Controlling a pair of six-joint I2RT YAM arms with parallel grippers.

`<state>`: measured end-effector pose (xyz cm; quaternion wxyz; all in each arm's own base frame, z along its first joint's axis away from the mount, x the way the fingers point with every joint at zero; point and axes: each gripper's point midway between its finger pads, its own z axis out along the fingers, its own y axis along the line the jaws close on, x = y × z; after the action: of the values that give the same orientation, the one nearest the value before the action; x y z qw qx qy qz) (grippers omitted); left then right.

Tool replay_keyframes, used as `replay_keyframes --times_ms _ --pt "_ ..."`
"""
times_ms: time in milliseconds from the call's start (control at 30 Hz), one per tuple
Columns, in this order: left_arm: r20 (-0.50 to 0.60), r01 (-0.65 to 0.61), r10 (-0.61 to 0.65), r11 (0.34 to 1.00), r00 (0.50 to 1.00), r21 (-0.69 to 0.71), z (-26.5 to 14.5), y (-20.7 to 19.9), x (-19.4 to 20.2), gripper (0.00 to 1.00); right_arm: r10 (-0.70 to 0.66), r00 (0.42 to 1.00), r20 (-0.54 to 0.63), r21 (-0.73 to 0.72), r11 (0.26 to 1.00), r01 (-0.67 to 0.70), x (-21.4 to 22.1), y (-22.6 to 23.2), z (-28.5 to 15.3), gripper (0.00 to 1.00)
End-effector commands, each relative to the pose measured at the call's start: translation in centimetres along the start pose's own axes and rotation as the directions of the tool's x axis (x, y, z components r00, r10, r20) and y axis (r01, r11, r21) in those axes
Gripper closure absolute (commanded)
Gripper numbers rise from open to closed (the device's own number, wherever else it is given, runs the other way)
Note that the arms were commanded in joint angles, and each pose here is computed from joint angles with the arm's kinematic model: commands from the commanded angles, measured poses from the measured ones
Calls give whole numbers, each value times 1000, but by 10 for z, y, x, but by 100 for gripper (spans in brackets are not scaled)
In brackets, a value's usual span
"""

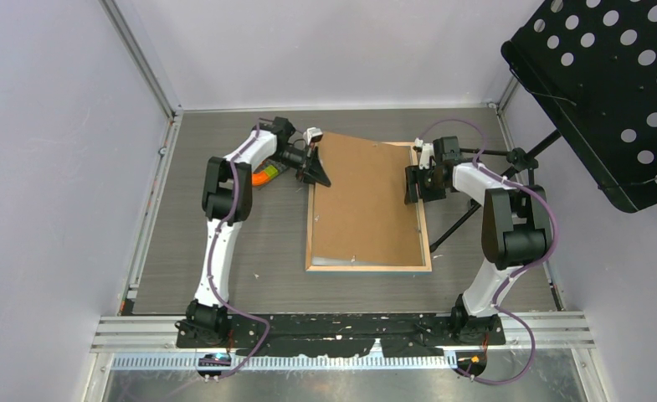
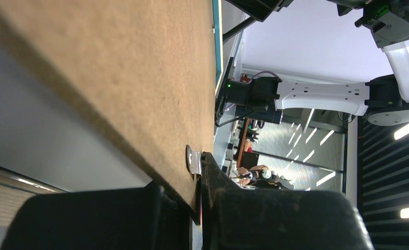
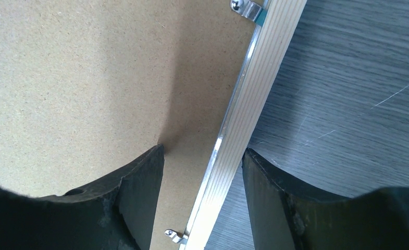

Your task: Put the photo into the frame

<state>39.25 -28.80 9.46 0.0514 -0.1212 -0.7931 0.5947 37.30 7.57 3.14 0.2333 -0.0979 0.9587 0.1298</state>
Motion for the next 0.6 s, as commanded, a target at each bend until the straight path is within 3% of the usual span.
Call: replay_keyframes --times_ms 0,567 --pt "-7 -93 93 995 996 -24 8 4 -5 100 -2 999 33 -83 997 5 -14 18 3 37" --pt "29 -66 69 996 997 -66 15 32 -3 100 5 1000 30 -113 994 -2 -14 23 4 37"
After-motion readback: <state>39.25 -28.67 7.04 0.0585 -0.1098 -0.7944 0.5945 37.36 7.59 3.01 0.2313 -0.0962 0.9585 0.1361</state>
